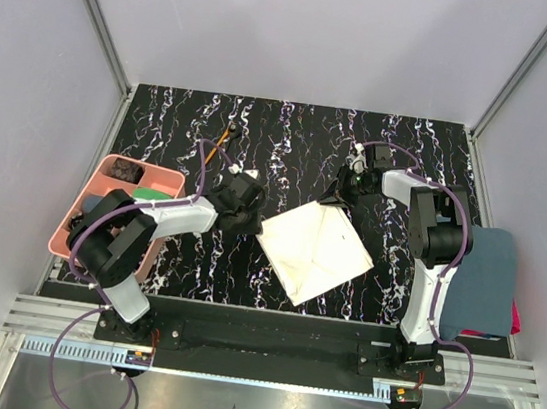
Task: Fold the napkin into a case and place the utensils inside
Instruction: Fold the square-folded napkin at the center of the board.
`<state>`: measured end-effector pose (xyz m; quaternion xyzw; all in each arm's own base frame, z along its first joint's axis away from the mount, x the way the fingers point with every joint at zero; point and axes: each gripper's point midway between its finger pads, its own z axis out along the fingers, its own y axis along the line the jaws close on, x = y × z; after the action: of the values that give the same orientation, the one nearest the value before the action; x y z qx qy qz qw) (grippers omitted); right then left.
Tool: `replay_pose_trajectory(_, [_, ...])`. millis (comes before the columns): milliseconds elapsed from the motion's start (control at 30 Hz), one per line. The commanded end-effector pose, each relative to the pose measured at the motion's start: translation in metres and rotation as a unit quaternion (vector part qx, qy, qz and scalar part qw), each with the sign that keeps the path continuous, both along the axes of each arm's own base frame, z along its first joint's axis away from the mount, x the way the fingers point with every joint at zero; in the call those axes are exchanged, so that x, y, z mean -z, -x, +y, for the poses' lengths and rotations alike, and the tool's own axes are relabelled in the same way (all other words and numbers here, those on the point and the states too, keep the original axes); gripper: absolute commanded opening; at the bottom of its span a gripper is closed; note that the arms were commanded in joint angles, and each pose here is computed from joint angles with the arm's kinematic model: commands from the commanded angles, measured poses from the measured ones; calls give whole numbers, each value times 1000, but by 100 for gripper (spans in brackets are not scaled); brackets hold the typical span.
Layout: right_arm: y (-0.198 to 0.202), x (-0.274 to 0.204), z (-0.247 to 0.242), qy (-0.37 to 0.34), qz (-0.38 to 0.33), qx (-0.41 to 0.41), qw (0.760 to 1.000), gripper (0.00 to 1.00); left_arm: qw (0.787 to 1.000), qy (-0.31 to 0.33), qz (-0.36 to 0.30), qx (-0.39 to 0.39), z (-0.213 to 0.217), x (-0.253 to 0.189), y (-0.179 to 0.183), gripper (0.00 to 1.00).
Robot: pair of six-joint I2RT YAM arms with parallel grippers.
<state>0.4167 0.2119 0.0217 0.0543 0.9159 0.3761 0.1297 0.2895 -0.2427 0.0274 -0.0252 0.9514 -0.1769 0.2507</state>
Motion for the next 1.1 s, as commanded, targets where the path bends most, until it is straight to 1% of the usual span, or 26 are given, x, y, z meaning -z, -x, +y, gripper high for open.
replay_pose_trajectory(0, [-4, -4, 3, -14, -10, -4, 1000, 24, 1000, -19, -5, -5, 3, 7, -4, 27])
replay_pose_trajectory(133, [-5, -7, 3, -14, -14, -4, 1000, 24, 1000, -24, -1, -4, 2, 10, -5, 22])
replay_pose_trajectory(300, [-5, -7, 4, -16, -13, -5, 1000, 24, 1000, -14, -26, -8, 0, -13, -10, 13])
replay_pose_trajectory(500, [-5, -7, 4, -16, -12, -4, 1000, 24, 999, -1, -51, -3, -3, -40, -13, 8])
replay_pose_trajectory(733, [-5, -10, 4, -18, -15, -5, 1000, 24, 998, -3, -60, -3, -2, -47, -15, 3])
replay_pose_trajectory(933, [-4, -9, 4, -19, -13, -5, 1000, 24, 998, -6, -57, 4, -5, -43, -18, 4])
replay_pose_trajectory(1067, [-4, -9, 4, -18, -14, -6, 1000, 24, 998, -9, -57, 8, -5, -42, -20, 10])
